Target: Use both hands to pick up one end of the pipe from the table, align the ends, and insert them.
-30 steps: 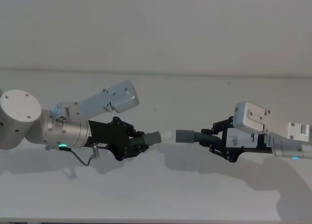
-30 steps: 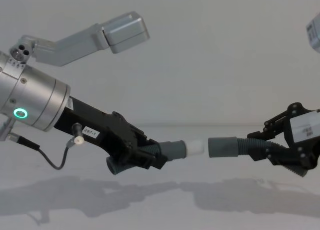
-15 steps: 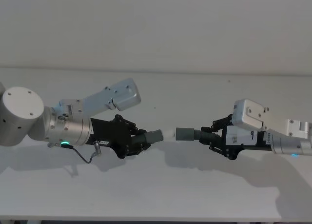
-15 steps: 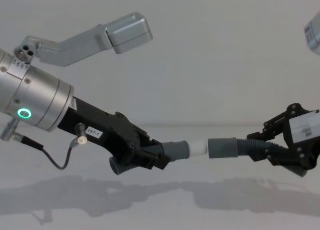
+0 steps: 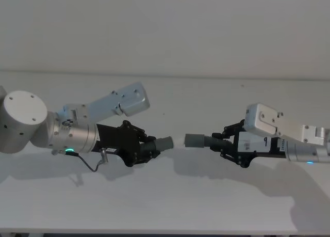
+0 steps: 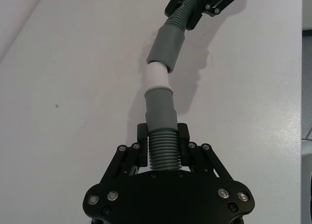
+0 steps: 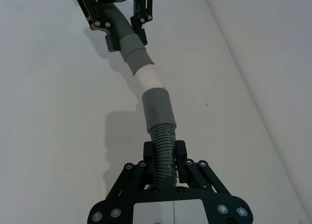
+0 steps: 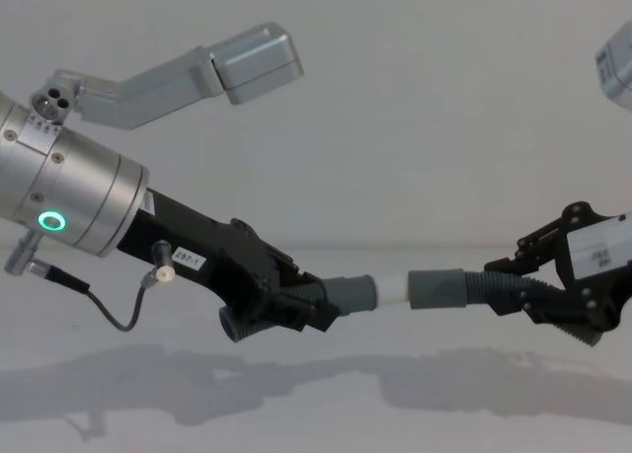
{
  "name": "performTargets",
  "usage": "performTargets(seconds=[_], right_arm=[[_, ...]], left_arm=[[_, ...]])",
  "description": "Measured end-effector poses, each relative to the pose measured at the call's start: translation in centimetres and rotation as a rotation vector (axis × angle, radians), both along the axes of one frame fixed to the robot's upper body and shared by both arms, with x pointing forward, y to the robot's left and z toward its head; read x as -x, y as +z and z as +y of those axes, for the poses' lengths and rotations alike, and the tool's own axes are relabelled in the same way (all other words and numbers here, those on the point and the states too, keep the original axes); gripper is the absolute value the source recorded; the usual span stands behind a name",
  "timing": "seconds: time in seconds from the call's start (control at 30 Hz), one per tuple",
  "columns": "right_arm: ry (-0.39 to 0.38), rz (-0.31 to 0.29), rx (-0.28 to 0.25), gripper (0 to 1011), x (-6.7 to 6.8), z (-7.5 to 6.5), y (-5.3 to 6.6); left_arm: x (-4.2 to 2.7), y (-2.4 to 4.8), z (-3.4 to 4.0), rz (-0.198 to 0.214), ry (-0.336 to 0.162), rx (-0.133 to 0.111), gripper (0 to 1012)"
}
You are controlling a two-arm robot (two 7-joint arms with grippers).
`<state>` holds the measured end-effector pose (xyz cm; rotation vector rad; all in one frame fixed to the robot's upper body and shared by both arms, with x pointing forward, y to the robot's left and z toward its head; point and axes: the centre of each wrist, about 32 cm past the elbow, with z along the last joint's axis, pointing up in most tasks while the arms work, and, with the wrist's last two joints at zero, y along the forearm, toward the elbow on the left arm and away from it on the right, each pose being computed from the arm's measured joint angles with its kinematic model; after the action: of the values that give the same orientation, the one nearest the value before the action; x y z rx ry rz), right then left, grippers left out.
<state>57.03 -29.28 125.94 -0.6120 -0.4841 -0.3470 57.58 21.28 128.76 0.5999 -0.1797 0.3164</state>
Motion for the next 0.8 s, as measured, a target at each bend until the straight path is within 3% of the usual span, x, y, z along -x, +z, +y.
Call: performTargets(seconds=[0.8], right_arm=[[0.025,-0.015,-0.010,264,-0.35,0.07,-0.09]], left_arm=[[-0.41,0.05,-0.15,0.013,-0.026,0.016,341]])
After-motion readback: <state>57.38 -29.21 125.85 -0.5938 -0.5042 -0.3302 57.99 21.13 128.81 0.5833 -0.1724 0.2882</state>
